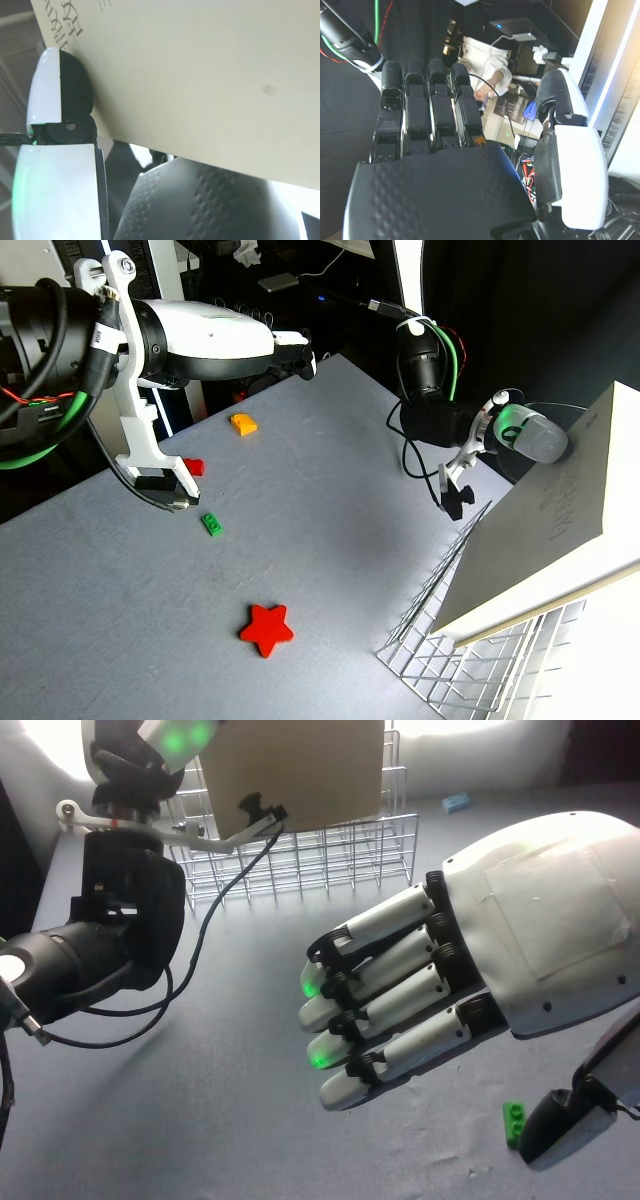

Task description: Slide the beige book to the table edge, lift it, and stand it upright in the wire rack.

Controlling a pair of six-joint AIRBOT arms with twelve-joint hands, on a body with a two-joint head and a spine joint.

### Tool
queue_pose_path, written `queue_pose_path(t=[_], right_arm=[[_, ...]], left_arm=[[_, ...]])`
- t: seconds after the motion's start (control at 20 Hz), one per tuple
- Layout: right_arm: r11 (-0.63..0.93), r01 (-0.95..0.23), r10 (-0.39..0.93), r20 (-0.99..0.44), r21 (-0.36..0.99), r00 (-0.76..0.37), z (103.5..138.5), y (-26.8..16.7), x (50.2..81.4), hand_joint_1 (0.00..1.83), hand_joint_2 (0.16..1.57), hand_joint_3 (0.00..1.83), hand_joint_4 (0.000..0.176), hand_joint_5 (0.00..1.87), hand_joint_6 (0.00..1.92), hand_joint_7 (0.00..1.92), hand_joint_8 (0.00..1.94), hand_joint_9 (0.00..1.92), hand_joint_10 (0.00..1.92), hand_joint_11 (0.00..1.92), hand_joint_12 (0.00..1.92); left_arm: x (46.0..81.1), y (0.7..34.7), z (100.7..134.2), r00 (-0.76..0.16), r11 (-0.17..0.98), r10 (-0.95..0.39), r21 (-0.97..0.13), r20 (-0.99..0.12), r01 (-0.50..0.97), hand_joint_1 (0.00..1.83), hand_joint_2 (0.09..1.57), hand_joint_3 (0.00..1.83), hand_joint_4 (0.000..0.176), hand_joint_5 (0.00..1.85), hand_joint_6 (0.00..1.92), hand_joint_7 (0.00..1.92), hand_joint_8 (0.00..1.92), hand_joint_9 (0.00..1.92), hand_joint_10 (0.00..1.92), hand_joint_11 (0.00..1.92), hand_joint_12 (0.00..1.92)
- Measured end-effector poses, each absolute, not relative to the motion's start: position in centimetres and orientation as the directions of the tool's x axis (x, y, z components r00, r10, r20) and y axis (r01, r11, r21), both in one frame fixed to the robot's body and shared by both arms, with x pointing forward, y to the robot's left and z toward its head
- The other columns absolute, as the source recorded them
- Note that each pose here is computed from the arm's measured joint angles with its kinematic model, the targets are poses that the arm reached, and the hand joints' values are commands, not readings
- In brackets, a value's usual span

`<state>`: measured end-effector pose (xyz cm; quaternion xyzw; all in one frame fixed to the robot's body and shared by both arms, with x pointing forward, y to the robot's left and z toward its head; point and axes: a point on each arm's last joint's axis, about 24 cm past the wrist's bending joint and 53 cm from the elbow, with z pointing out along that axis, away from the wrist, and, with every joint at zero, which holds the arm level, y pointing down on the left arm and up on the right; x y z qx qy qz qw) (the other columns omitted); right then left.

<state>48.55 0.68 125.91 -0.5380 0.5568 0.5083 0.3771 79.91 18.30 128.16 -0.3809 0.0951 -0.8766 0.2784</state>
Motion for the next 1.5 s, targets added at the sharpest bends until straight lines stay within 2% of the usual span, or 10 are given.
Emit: queue_pose_path(t=[0.15,0.65,1.1,1.15,1.2,1.25,1.3,1.35,1.4,1.5], right_arm=[[-0.096,-0.983,-0.216,-0.967,0.159,-0.135,125.91,0.68,48.54,0.34,1.10,0.00,0.000,0.30,0.00,0.29,0.00,0.29,0.01,0.00,0.72],[-0.102,-0.983,-0.216,-0.968,0.150,-0.125,125.89,0.67,48.46,0.32,1.10,0.00,0.000,0.31,0.00,0.30,0.00,0.29,0.00,0.00,0.75],[-0.109,-0.983,-0.217,-0.969,0.146,-0.120,125.89,0.65,48.31,0.31,1.11,0.00,0.000,0.30,0.00,0.28,0.00,0.28,0.00,0.00,0.75],[-0.109,-0.984,-0.215,-0.970,0.144,-0.118,126.01,0.66,48.31,0.32,1.10,0.00,0.000,0.30,0.00,0.29,0.00,0.28,0.00,0.00,0.74],[-0.111,-0.984,-0.215,-0.970,0.140,-0.114,126.06,0.66,48.30,0.32,1.10,0.00,0.000,0.30,0.00,0.29,0.00,0.28,0.00,0.00,0.74],[-0.110,-0.984,-0.207,-0.971,0.143,-0.119,126.27,0.69,48.33,0.34,1.10,0.00,0.000,0.32,0.01,0.30,0.01,0.29,0.00,0.00,0.74],[-0.111,-0.983,-0.208,-0.971,0.144,-0.118,126.27,0.70,48.29,0.34,1.10,0.00,0.000,0.30,0.00,0.29,0.00,0.28,0.00,0.00,0.72],[-0.111,-0.984,-0.210,-0.971,0.142,-0.117,126.22,0.69,48.30,0.31,1.11,0.00,0.000,0.32,0.00,0.30,0.01,0.29,0.01,0.00,0.75],[-0.110,-0.984,-0.210,-0.971,0.141,-0.116,126.20,0.67,48.31,0.30,1.11,0.00,0.000,0.31,0.00,0.30,0.00,0.29,0.01,0.00,0.75],[-0.111,-0.984,-0.210,-0.971,0.142,-0.116,126.19,0.68,48.30,0.30,1.11,0.00,0.000,0.30,0.00,0.30,0.00,0.29,0.00,0.00,0.75]], left_arm=[[79.92,18.23,128.15,-0.555,-0.827,-0.561,-0.381,0.614,0.414,1.35,1.22,0.00,0.000,0.71,1.20,0.77,1.37,0.78,1.48,0.72,1.43],[79.89,17.83,128.02,-0.558,-0.830,-0.556,-0.380,0.616,0.409,1.34,1.23,0.00,0.000,0.72,1.20,0.71,1.45,0.75,1.51,0.66,1.48],[79.89,17.88,128.03,-0.558,-0.830,-0.556,-0.379,0.616,0.409,1.33,1.22,0.00,0.000,0.76,1.21,0.74,1.37,0.74,1.51,0.60,1.51],[79.90,17.87,128.02,-0.558,-0.830,-0.556,-0.379,0.616,0.409,1.19,1.23,0.00,0.000,0.79,1.23,0.72,1.41,0.62,1.27,0.54,1.53],[79.90,17.87,128.01,-0.557,-0.830,-0.556,-0.379,0.617,0.409,1.19,1.23,0.00,0.000,0.79,1.23,0.72,1.41,0.62,1.27,0.54,1.53],[79.90,17.85,128.01,-0.557,-0.830,-0.557,-0.379,0.616,0.409,1.18,1.20,0.00,0.000,0.89,1.18,0.73,1.32,0.63,1.01,0.49,1.48],[79.89,17.87,128.02,-0.557,-0.830,-0.556,-0.379,0.616,0.409,1.18,1.20,0.00,0.000,0.88,1.19,0.73,1.32,0.63,0.98,0.48,1.46],[79.93,18.00,128.06,-0.556,-0.827,-0.560,-0.380,0.614,0.413,1.12,1.21,0.00,0.000,0.80,1.26,0.66,0.87,0.60,0.92,0.41,1.44],[79.94,18.14,128.06,-0.555,-0.828,-0.558,-0.376,0.617,0.415,1.11,1.20,0.00,0.000,0.81,1.23,0.72,0.58,0.63,0.84,0.42,1.39],[79.97,18.21,128.02,-0.552,-0.828,-0.558,-0.375,0.619,0.416,1.08,1.21,0.00,0.000,0.79,1.26,0.76,0.32,0.62,0.72,0.38,1.36]])
